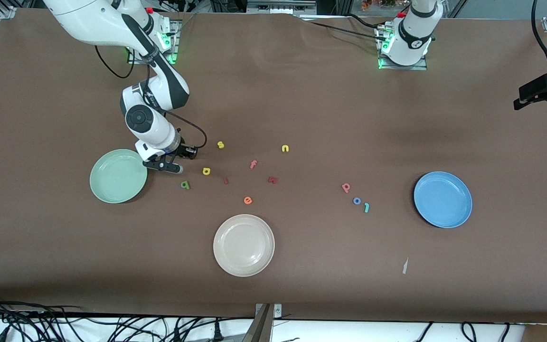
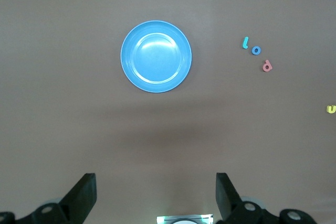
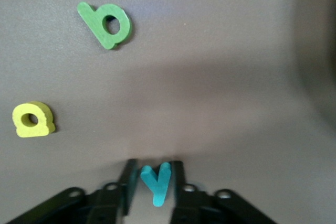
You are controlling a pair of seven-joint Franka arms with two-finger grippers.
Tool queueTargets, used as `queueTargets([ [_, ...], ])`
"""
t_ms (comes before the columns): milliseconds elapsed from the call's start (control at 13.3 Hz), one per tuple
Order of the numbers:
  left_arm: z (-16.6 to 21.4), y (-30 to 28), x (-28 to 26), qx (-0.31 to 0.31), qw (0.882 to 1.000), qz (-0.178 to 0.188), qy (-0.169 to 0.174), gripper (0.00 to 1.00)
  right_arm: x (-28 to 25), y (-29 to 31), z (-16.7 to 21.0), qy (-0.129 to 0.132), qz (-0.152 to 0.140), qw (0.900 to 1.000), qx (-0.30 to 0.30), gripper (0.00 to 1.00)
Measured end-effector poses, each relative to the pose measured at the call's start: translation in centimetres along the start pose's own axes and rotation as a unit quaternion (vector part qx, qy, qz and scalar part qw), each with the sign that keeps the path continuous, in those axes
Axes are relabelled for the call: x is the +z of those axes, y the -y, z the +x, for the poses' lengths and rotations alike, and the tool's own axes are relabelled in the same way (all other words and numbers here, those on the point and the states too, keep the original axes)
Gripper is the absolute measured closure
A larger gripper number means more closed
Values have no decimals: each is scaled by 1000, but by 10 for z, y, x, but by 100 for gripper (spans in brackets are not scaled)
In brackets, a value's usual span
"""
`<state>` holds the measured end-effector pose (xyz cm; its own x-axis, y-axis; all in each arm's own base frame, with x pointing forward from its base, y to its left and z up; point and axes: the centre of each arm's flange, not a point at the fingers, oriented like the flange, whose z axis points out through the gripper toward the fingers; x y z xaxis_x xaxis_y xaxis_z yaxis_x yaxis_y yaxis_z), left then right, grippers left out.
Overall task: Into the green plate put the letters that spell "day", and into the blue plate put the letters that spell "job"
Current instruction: 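Lower the right gripper and grasp the cyan letter y, then carry the cyan y onto the green plate and open the right gripper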
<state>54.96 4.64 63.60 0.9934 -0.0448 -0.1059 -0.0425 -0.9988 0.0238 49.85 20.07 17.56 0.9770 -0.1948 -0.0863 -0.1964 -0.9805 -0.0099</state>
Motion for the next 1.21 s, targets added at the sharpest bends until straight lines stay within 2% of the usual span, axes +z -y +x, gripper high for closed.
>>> queueTargets([
  [151,0,0,0,0,1000,0,0,0,0,0,0,0,0,1000,0,74],
  [527,0,0,0,0,1000,0,0,0,-7,3,6,3,-3,1000,0,74],
  [829,0,0,0,0,1000,0,0,0,-75,14,52,48,-42,998,-12,74],
  [1055,0,0,0,0,1000,0,0,0,-99,-33,92,46,-46,996,-60,74],
  [1205,0,0,0,0,1000,0,0,0,-92,-78,112,47,-68,992,-96,74],
])
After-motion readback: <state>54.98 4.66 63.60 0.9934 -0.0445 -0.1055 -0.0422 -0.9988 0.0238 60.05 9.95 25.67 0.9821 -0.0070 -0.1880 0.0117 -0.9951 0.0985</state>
